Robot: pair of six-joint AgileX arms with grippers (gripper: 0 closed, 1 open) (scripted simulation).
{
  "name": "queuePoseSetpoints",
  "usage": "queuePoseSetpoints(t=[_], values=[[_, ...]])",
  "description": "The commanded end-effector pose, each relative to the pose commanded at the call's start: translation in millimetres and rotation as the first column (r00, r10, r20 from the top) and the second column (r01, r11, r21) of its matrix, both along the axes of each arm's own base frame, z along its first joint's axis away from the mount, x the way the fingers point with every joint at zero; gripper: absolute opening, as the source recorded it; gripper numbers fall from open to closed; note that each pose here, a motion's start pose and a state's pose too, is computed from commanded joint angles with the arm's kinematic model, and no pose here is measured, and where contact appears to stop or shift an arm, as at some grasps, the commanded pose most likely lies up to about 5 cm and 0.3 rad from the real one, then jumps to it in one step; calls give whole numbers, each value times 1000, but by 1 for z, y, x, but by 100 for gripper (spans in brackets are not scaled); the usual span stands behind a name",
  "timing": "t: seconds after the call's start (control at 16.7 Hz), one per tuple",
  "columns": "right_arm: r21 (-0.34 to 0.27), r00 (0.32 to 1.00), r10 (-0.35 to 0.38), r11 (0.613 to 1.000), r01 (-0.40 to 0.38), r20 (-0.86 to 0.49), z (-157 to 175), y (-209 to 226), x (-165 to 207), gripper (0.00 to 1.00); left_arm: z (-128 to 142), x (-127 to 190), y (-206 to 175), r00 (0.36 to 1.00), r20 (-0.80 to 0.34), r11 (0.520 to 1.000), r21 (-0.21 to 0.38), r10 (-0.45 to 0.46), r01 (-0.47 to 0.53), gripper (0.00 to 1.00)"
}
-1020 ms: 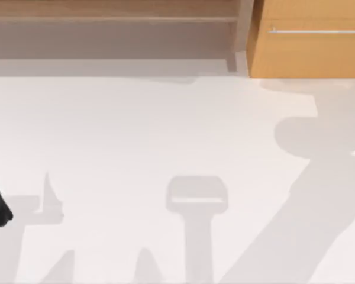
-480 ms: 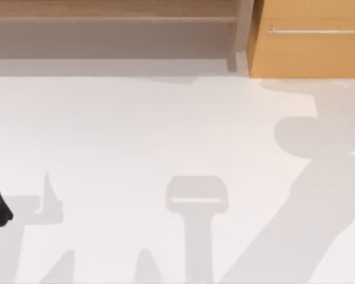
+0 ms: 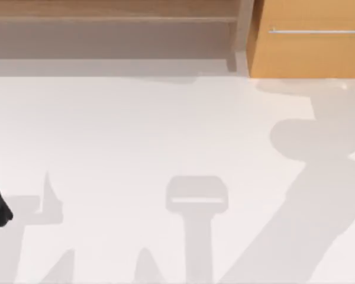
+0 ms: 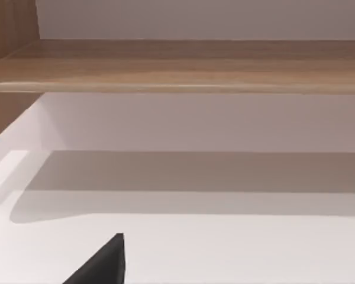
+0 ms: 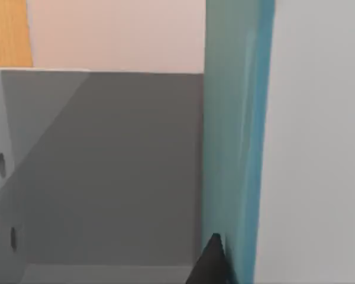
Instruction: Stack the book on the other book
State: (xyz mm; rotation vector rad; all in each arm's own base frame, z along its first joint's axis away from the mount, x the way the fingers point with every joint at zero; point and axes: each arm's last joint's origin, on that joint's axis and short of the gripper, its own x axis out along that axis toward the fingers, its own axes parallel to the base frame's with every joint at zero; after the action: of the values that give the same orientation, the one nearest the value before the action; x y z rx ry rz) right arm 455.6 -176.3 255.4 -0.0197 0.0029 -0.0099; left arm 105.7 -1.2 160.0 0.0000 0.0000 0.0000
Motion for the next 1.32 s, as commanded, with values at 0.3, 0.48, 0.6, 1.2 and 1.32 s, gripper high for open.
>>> queuePoseSetpoints(t=[0.3, 0.48, 0.6, 1.2, 1.32], values=[[1, 1000, 5, 1000, -5, 1, 4, 2, -3, 0, 0, 0, 0, 1000, 0, 1000, 0, 0, 0, 100], [28, 1000, -3, 1000, 2, 17, 14, 0, -10, 0, 0, 0, 0, 1000, 0, 1000, 0, 0, 0, 100], [86, 998, -19, 996, 14, 55, 37, -1, -27, 0, 0, 0, 0, 1000, 0, 1000, 0, 0, 0, 100], [794, 989, -133, 592, 137, -71, 17, 17, -191, 0, 0, 0, 0, 1000, 0, 1000, 0, 0, 0, 100], [883, 974, -129, 413, 222, -185, -25, 27, -219, 0, 0, 0, 0, 1000, 0, 1000, 0, 0, 0, 100]])
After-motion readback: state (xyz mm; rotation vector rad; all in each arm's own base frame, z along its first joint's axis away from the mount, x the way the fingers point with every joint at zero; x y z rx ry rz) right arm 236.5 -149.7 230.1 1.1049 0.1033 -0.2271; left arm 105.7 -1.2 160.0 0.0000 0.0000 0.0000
